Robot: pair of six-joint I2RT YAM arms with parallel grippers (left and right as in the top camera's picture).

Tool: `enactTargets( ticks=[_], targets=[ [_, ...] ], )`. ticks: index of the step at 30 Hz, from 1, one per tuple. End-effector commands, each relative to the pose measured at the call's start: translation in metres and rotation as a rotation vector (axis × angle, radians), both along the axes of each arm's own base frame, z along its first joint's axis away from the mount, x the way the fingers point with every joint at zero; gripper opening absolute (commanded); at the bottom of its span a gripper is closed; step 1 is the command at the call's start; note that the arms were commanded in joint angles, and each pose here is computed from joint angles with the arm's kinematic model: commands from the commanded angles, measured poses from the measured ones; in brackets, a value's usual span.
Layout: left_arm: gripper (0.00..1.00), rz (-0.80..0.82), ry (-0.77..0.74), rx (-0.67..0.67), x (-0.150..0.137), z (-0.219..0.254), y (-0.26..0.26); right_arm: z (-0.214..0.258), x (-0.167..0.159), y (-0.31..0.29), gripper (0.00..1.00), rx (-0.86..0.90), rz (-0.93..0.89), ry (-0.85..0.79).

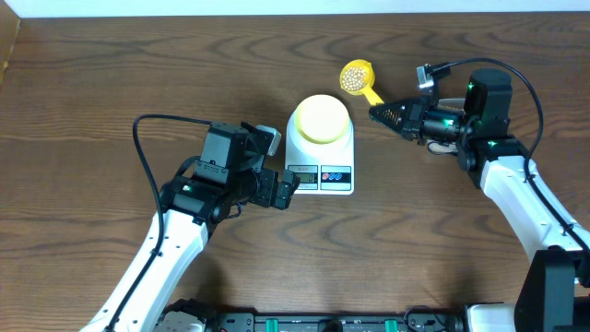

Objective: Scoop item into bowl and weigh 50g on scale

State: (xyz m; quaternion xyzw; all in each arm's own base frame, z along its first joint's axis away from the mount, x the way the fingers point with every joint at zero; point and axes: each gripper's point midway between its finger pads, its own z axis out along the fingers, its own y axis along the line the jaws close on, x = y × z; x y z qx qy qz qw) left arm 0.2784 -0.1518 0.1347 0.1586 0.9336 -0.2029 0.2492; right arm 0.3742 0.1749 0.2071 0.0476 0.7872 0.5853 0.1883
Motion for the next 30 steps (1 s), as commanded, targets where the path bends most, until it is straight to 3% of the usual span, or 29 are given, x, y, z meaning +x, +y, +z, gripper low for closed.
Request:
enactTargets(
  ticks=[1,17,30],
  targets=[
    [1.00,0.002,-0.003,0.009,0.001,-0.001,0.001,-0.002,0.001,0.001,0.01,-0.015,0.007,-0.024],
    [1.00,0.002,-0.003,0.009,0.001,-0.001,0.001,-0.014,0.008,-0.001,0.01,-0.076,-0.052,-0.020],
    [1.00,0.002,-0.003,0.010,0.001,-0.001,0.001,-0.019,-0.007,0.040,0.01,-0.112,0.008,-0.020]
  ],
)
